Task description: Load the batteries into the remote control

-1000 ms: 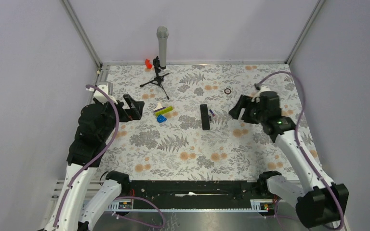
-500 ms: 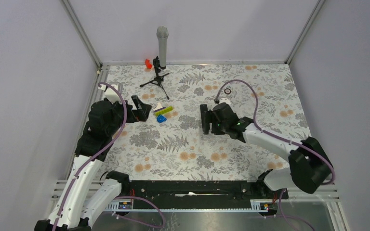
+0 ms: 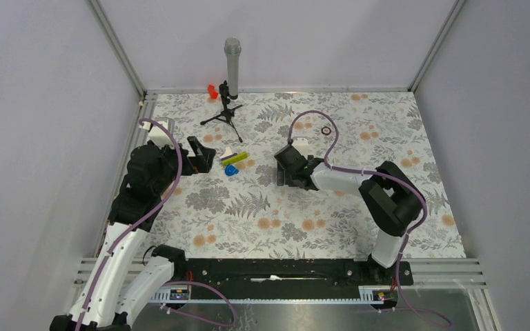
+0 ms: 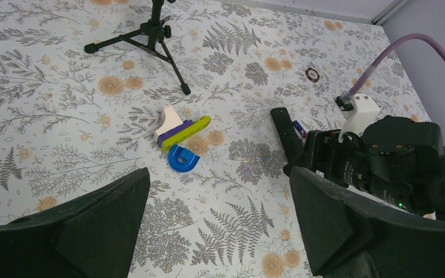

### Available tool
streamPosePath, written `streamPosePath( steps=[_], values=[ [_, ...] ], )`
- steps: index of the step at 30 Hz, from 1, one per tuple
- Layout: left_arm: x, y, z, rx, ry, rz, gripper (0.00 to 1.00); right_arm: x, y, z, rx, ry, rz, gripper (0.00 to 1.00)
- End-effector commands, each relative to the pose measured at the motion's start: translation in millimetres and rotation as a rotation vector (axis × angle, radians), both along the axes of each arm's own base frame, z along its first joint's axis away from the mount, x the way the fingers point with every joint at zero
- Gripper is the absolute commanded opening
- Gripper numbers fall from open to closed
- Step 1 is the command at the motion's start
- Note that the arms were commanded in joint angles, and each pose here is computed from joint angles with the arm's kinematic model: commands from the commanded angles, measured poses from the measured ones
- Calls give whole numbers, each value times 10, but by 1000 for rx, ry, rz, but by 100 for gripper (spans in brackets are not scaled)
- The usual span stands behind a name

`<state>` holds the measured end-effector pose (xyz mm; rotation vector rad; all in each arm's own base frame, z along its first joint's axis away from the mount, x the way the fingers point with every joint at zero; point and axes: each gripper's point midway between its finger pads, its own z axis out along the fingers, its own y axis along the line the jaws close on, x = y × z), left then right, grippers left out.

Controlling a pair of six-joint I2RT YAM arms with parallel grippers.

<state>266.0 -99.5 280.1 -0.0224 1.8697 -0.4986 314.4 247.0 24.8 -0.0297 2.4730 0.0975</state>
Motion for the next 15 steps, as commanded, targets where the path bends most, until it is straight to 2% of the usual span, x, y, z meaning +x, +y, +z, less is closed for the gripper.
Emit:
streamPosePath(
  steps=[1,5,8,10,13,15],
  values=[
    [64,74,116,-6,-62,45,99,186,1,37,-45,-52,-70,75],
    [66,80,105,-4,-59,49,99,177,-127,-32,-108,-30,-139,72],
    [65,61,107,-6,-60,38,99,172,-154,-89,-123,-26,-156,65],
    [53,37,130,-8,-68,21,99,172,-145,-113,-120,-21,-159,55],
    [35,31,154,-12,-80,16,99,180,-56,-113,-81,-21,-124,34],
    [28,40,153,-13,-83,20,99,176,74,-61,-26,-21,-65,28]
  ],
)
